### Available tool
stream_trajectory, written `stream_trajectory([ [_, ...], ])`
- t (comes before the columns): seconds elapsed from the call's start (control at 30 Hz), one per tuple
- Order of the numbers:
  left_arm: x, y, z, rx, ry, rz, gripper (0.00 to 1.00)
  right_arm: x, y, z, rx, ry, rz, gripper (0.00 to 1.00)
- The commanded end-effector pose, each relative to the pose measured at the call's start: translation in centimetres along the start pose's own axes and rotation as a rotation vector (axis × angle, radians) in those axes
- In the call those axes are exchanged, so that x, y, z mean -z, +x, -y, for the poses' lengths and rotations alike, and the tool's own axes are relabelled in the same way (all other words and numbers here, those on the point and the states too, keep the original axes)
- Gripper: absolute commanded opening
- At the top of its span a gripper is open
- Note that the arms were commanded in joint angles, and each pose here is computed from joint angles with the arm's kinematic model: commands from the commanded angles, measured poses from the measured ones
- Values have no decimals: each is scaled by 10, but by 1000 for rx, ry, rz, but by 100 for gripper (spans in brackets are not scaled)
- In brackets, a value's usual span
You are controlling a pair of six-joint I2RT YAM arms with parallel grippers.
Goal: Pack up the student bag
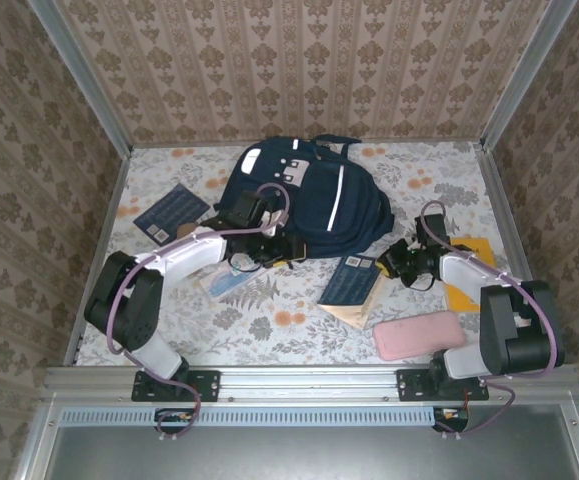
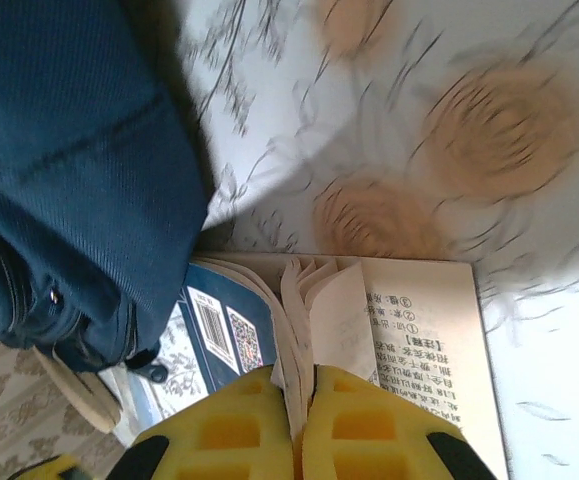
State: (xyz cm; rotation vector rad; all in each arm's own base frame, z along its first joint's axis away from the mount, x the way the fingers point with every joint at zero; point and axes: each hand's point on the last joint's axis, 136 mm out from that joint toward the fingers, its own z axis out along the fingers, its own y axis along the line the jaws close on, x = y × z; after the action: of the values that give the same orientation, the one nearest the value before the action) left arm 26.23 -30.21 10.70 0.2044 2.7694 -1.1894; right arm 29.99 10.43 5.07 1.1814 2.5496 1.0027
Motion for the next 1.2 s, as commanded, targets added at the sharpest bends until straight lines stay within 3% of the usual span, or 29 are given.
stream_trajectory([
  [0.0,-1,-4,5,35,54,24,59,-4,17,-16,-46,-75,-55,0],
  [0.27,-35,7,9,145,190,-65,59,-12,34,-30,-28,-139,-90,0],
  [0.87,-83,38,8,272,298,-275,53,-22,50,-34,-39,-181,-100,0],
  [1.17,-65,28,31,232,371,-246,19,-12,56,-37,-9,-184,-84,0],
])
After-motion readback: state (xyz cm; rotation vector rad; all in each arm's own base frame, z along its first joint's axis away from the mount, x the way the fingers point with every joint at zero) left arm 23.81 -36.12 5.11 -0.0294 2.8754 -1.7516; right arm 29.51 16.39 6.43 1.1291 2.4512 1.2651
